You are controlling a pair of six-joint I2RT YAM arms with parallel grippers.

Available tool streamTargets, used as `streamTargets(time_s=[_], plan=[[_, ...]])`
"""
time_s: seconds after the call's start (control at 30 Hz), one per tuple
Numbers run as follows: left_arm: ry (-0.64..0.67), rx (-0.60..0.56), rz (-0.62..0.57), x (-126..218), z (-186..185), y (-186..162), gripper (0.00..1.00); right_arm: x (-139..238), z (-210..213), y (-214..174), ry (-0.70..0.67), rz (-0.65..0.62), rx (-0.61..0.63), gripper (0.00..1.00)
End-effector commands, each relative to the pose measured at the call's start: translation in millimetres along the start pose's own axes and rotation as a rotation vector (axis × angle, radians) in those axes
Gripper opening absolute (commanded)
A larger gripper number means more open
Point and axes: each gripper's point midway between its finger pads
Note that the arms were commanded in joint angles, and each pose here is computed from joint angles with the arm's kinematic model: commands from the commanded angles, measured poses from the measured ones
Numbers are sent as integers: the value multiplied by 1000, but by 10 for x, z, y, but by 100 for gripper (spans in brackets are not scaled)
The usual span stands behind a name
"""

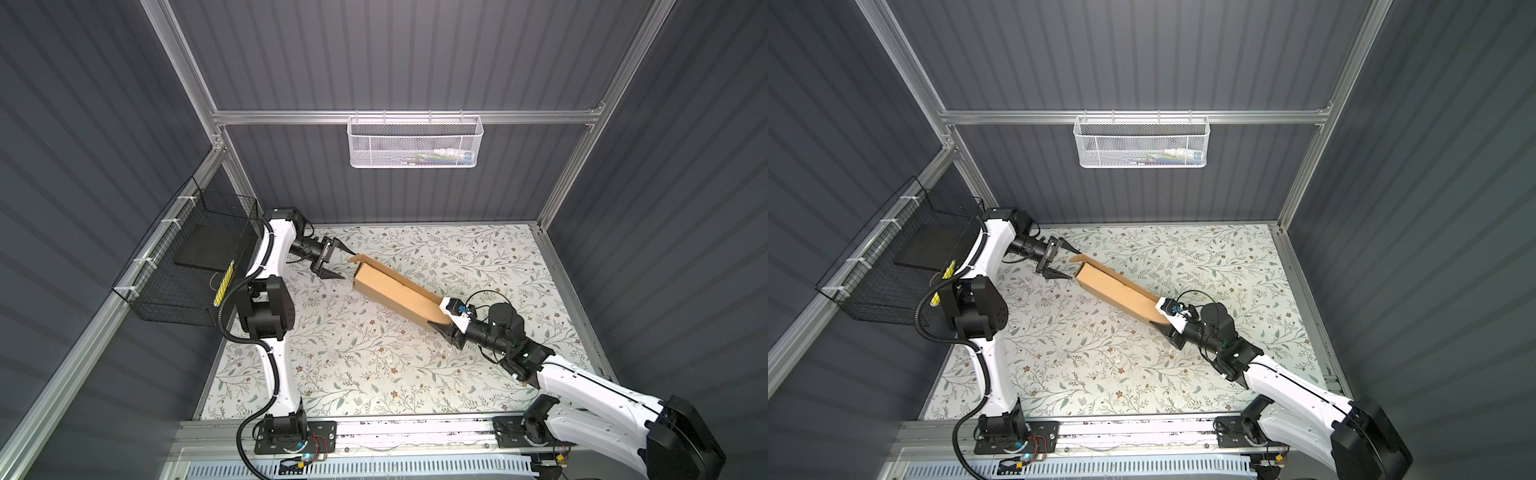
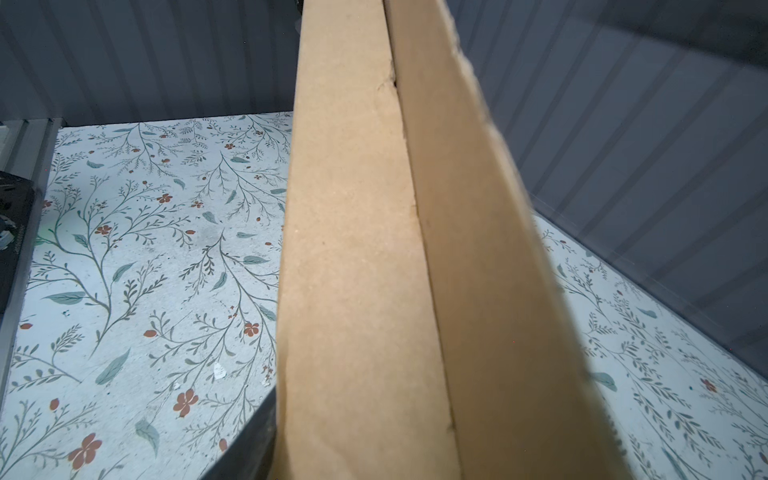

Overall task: Fold the paper box
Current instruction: 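Open the left gripper and raise it off the box while the right gripper holds it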

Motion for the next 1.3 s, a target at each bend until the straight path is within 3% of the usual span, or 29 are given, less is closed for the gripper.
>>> streamTargets(time_s=[0.0,0.23,0.43,0.6,0.67,0.83,1.03,1.27], plan=[[28,-31,-53,97,43,180,77,29,32,44,11,3,11,41],[43,-21,-155,157,58,388,73,59,60,-21,22,39,-10,41],[91,-42,-309,301,59,553,71,75,83,-38,34,67,-43,41],[25,-77,-499,470,-92,712,70,88,101,-22,46,85,-68,41],[44,-135,-587,599,-149,785,70,92,101,-19,46,93,-76,41],[41,-322,-677,800,-412,790,70,81,176,3,96,115,-98,41],[129,-578,-767,1047,-539,556,67,59,164,8,97,153,-131,40],[75,-815,-803,1049,-627,217,59,2,196,-34,125,202,-160,41]])
Point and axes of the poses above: each gripper's point midway between its finger pads, its own x axis back along the fingers, its own z axis along the line the jaws close on, y = z × x, and after that the axes turned 8 degrees about -x, right-handed
